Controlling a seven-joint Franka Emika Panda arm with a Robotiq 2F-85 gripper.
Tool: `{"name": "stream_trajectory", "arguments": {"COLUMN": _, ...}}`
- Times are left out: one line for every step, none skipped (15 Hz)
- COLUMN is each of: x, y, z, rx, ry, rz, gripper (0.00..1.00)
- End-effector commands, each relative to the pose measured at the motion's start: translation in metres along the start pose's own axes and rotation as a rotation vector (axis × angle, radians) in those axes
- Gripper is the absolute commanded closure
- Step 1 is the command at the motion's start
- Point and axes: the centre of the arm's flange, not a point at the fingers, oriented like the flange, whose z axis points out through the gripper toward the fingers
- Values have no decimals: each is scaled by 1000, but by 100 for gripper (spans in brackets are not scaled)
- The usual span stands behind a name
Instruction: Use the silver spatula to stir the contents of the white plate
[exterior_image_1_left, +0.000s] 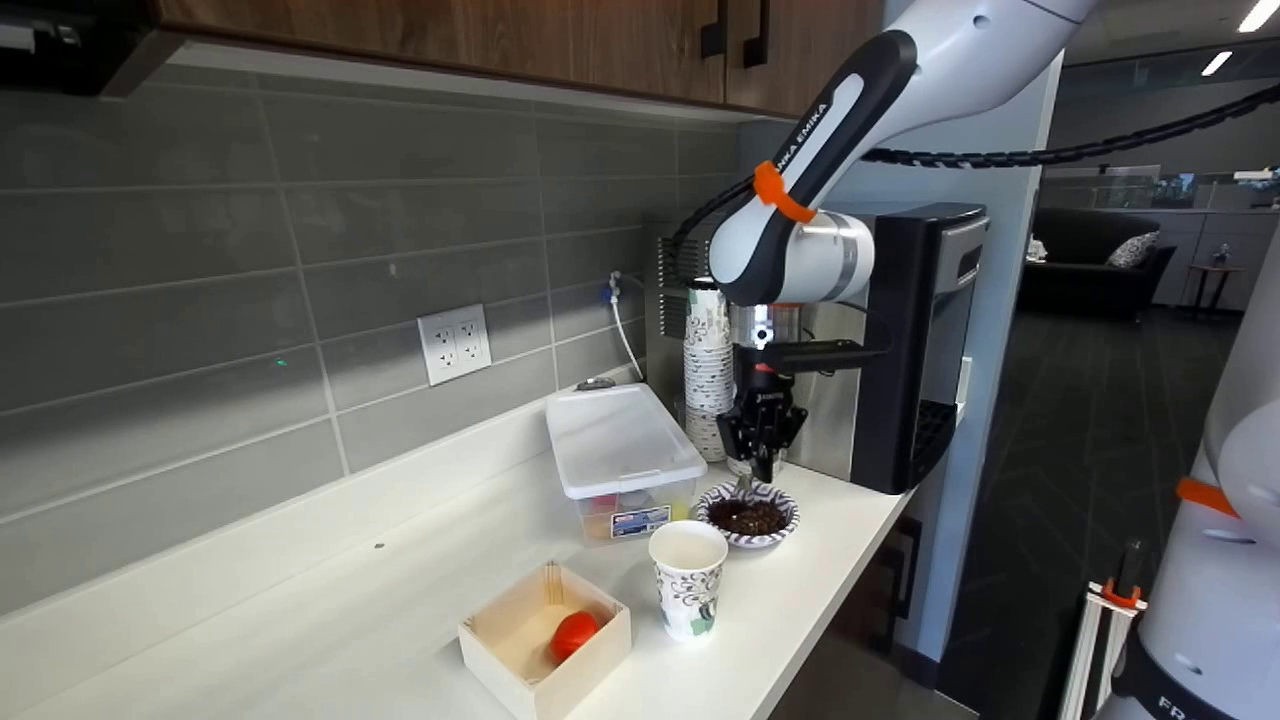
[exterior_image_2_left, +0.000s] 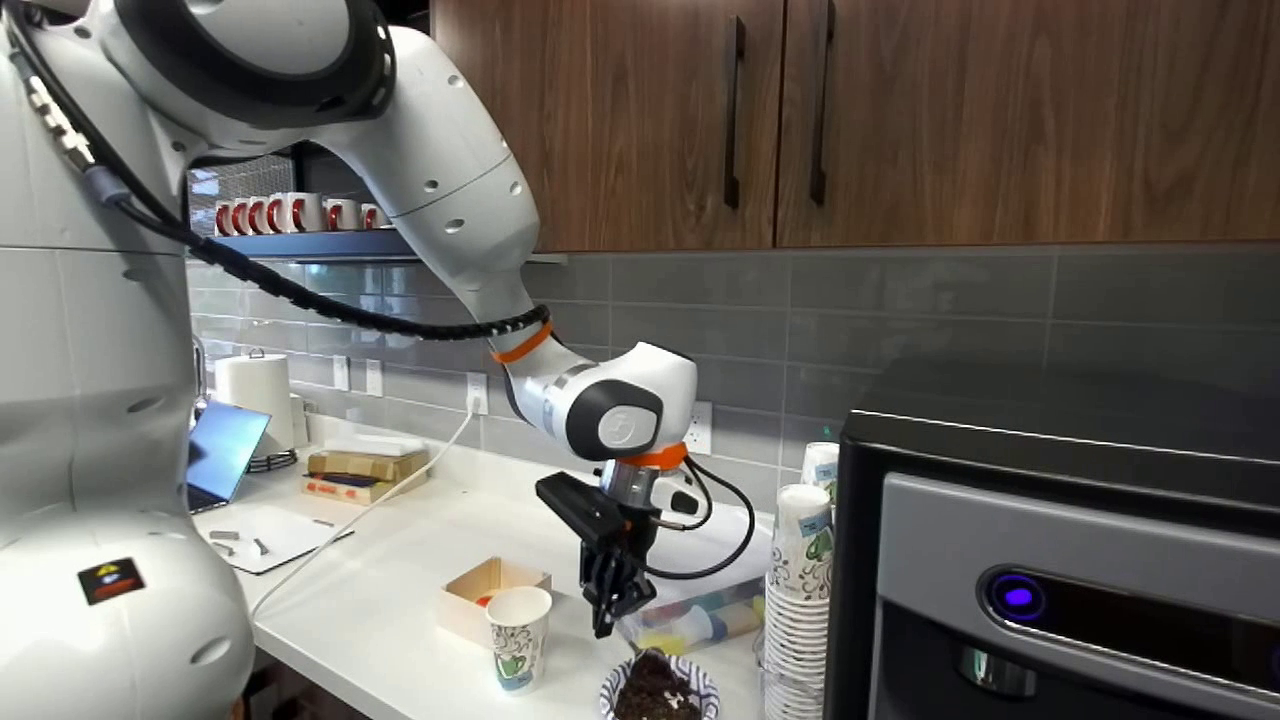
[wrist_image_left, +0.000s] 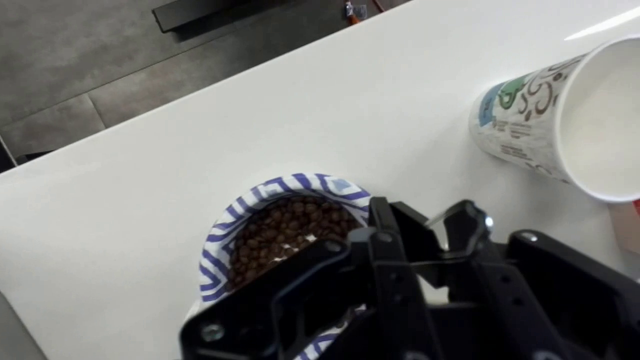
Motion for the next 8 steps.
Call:
{"name": "stream_trajectory", "arguments": {"x": -13, "y": -12, "z": -1, "rx": 93, "ry": -23, "rz": -54, "gripper": 99}}
{"name": "stream_trajectory", "arguments": {"x": -15, "y": -15, "z": -1, "rx": 107, "ry": -37, "rz": -63, "gripper": 99}}
{"name": "stream_trajectory", "arguments": {"x": -17, "y": -16, "z": -1, "rx": 114, "ry": -60, "rz": -58, "gripper": 99}}
{"name": "stream_trajectory", "arguments": {"x": -19, "y": -15, "z": -1, "rx": 118, "ry": -88, "rz": -55, "gripper": 99}}
{"name": "stream_trajectory", "arguments": {"x": -22, "y": -13, "z": -1, "rx": 114, "ry": -110, "rz": -40, "gripper": 99}}
{"name": "stream_trajectory", "arguments": {"x": -24, "y": -10, "z": -2, "rx": 121, "ry": -134, "rz": -32, "gripper": 99}}
{"name": "stream_trajectory", "arguments": {"x": -27, "y": -6, "z": -2, "rx": 124, "ry": -155, "rz": -22, "gripper": 99}}
{"name": "stream_trajectory", "arguments": {"x": -29, "y": -3, "z": -3, "rx": 123, "ry": -169, "rz": -12, "gripper": 99}}
